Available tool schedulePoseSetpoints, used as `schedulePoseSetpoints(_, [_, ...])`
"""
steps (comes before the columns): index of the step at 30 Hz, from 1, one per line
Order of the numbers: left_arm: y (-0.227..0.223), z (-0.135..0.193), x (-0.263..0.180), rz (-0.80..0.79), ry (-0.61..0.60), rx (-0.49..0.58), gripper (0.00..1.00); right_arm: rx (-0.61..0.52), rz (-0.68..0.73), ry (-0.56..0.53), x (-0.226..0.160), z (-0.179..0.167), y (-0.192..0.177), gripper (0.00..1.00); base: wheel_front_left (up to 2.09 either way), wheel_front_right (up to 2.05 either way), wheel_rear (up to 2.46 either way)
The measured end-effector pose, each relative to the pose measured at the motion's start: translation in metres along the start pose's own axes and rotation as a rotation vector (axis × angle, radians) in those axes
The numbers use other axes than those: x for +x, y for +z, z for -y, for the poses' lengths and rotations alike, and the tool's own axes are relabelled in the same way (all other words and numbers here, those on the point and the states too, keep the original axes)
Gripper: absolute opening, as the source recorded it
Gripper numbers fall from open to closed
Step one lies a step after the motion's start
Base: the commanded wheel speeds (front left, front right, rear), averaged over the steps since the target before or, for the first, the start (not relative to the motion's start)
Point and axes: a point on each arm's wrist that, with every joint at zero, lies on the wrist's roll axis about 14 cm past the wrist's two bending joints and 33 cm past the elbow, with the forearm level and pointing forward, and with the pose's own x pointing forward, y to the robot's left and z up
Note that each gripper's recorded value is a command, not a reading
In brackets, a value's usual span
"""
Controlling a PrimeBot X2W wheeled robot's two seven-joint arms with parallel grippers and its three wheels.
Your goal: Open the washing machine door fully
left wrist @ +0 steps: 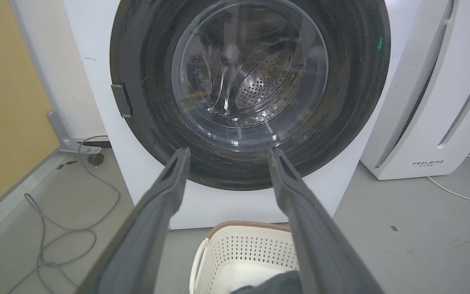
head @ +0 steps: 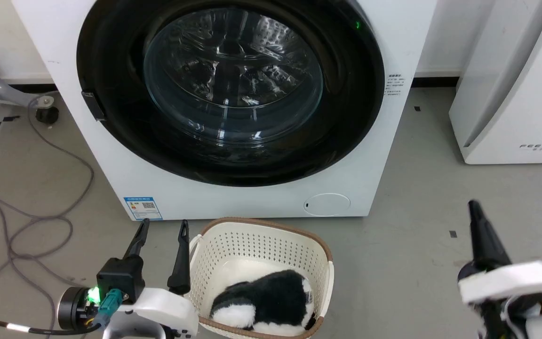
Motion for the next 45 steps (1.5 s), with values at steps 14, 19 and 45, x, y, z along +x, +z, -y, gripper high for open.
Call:
schedulePoseSetpoints(14, [-0.002, 0.004, 0.023, 0.022, -0.019, -0.022, 1.00, 0.260, 0.115, -0.054, 0.070, 0.023, 0.039, 0.00, 0.00, 0.00, 0.00])
schedulePoseSetpoints(19, [-0.002, 0.008, 0.031, 0.030, -0.031, -0.033, 1.00, 0.311, 0.129, -0.048, 0.099, 0.023, 0.054, 0.00, 0.00, 0.00, 0.00])
schedulePoseSetpoints(45, [-0.014, 0.011, 0.059, 0.058, -0.043, -0.072, 1.00, 0.396, -0.254, 0.130, 0.231, -0.062, 0.044, 0.00, 0.00, 0.00, 0.00])
